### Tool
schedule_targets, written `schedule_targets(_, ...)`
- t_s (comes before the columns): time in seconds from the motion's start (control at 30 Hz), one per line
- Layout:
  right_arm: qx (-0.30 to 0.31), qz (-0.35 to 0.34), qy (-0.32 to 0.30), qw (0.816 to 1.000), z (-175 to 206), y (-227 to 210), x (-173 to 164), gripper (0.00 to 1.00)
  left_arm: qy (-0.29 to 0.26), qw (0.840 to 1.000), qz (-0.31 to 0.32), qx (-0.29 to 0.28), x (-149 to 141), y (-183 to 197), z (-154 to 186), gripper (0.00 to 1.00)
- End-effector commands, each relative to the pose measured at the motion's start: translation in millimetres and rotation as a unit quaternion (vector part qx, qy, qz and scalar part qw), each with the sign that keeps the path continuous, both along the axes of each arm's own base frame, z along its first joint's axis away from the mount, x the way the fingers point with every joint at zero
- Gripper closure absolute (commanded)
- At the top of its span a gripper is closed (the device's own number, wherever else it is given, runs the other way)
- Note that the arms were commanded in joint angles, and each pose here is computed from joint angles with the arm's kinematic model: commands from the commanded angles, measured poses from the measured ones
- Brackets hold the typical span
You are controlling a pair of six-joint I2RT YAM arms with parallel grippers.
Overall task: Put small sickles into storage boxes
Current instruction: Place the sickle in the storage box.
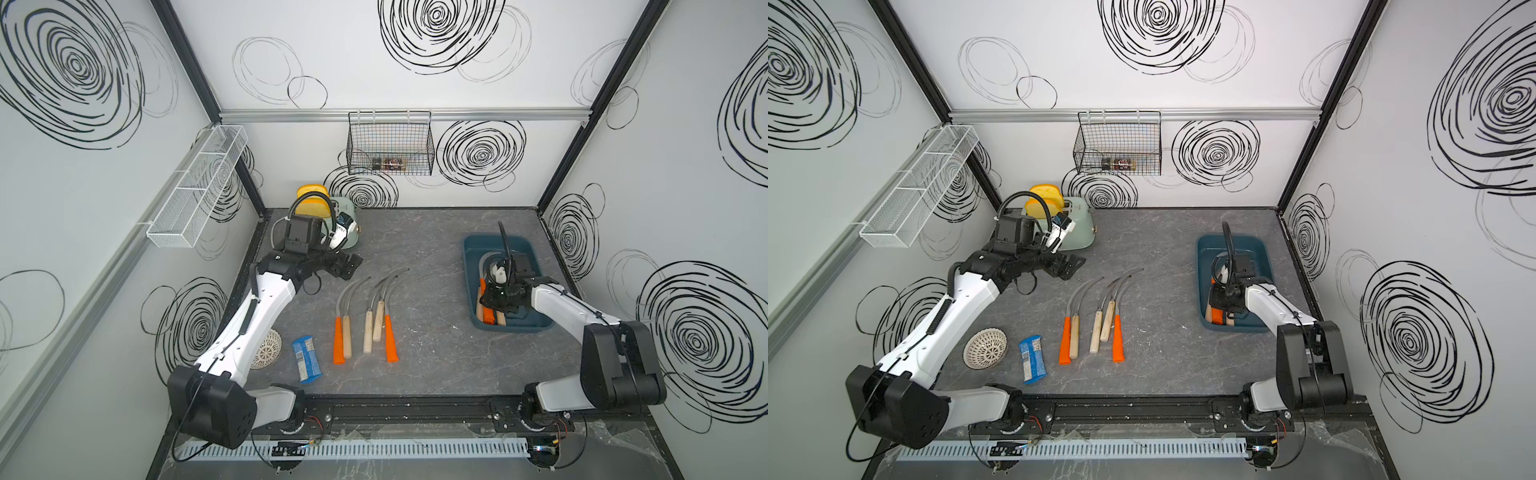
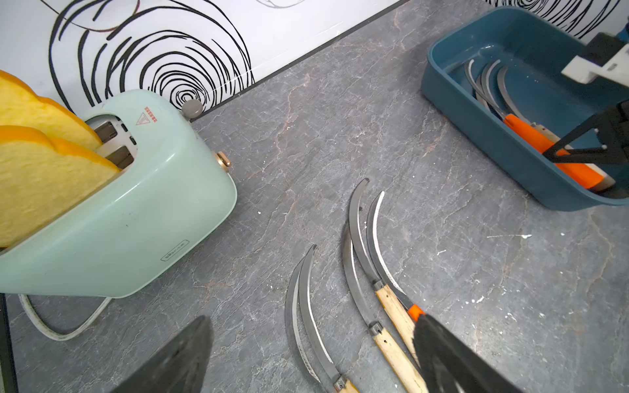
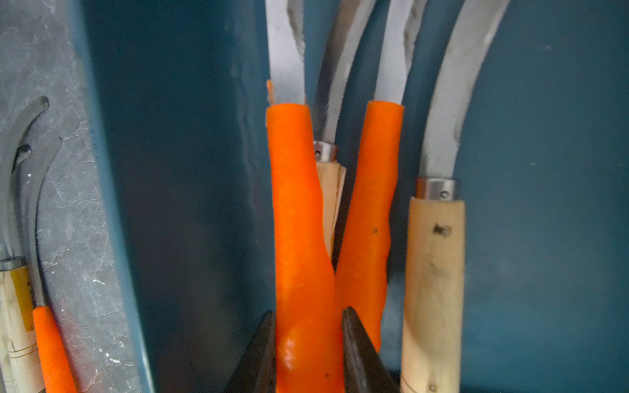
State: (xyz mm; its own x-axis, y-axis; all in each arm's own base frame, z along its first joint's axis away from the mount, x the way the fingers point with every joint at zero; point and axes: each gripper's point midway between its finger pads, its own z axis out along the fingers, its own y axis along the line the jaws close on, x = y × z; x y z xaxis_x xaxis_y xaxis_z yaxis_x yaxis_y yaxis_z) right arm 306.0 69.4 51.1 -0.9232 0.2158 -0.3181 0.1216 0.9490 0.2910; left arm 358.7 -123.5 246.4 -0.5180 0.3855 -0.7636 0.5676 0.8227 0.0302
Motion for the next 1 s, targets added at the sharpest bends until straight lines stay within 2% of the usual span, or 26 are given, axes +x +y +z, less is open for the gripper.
schedule_targets(0.0, 0.003, 0.003, -0.014, 1.000, 1.3, 1.1, 6.2, 0.98, -0.020, 1.000, -0.003, -0.005, 2.5, -3.3, 7.5, 0.04)
schedule_targets(0.43, 0.002, 0.004, -0.004, 1.000, -6.1, 1.5, 4.4, 0.92, -0.021, 1.000, -0.005, -0.006, -0.1, -3.5, 8.0, 0.04)
schedule_targets(0.97, -0.005, 0.007, -0.002, 1.000, -6.3, 3.8, 2.1, 0.72, -0.023, 1.000, -0.007, -0.006, -3.6, -3.4, 8.9, 0.04)
